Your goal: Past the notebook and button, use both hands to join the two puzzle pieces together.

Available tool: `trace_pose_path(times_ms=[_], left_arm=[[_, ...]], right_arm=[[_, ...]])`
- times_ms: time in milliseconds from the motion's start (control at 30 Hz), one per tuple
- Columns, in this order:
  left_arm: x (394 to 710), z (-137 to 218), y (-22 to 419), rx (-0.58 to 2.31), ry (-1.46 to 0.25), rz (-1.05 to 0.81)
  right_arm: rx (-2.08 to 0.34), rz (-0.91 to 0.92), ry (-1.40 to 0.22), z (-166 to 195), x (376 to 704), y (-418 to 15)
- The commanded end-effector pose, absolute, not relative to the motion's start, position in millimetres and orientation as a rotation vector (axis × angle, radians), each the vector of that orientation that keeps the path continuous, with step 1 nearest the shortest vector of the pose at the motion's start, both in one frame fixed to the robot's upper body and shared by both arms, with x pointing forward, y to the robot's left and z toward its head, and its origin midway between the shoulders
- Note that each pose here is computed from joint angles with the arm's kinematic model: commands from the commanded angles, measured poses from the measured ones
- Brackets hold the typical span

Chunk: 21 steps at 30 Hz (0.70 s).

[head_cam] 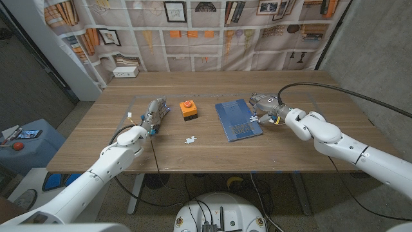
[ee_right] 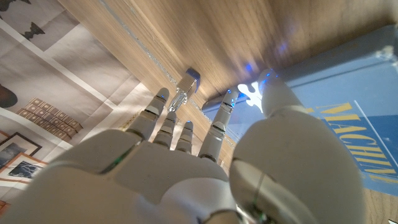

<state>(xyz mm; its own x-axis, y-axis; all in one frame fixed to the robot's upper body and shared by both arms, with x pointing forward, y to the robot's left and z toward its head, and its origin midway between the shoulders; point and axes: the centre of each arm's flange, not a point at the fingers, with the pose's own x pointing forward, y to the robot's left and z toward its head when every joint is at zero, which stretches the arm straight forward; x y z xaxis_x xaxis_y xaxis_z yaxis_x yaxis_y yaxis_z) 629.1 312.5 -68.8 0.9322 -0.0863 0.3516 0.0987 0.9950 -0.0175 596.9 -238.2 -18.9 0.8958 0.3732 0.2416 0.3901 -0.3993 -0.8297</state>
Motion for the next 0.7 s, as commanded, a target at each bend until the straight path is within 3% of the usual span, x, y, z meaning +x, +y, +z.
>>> trace_pose_path(times_ms=[33,700], left_arm=[[630.8,-68.1,312.9,-0.035,-0.354,-0.093],[633.7,-67.0,309.9,-0.033,-0.348,-0.095]], right_arm=[[-2.025,-0.03,-0.578,-21.6,598.2,-239.0],[-2.024,-0.04,-0.594,-21.6,598.6,-238.1]])
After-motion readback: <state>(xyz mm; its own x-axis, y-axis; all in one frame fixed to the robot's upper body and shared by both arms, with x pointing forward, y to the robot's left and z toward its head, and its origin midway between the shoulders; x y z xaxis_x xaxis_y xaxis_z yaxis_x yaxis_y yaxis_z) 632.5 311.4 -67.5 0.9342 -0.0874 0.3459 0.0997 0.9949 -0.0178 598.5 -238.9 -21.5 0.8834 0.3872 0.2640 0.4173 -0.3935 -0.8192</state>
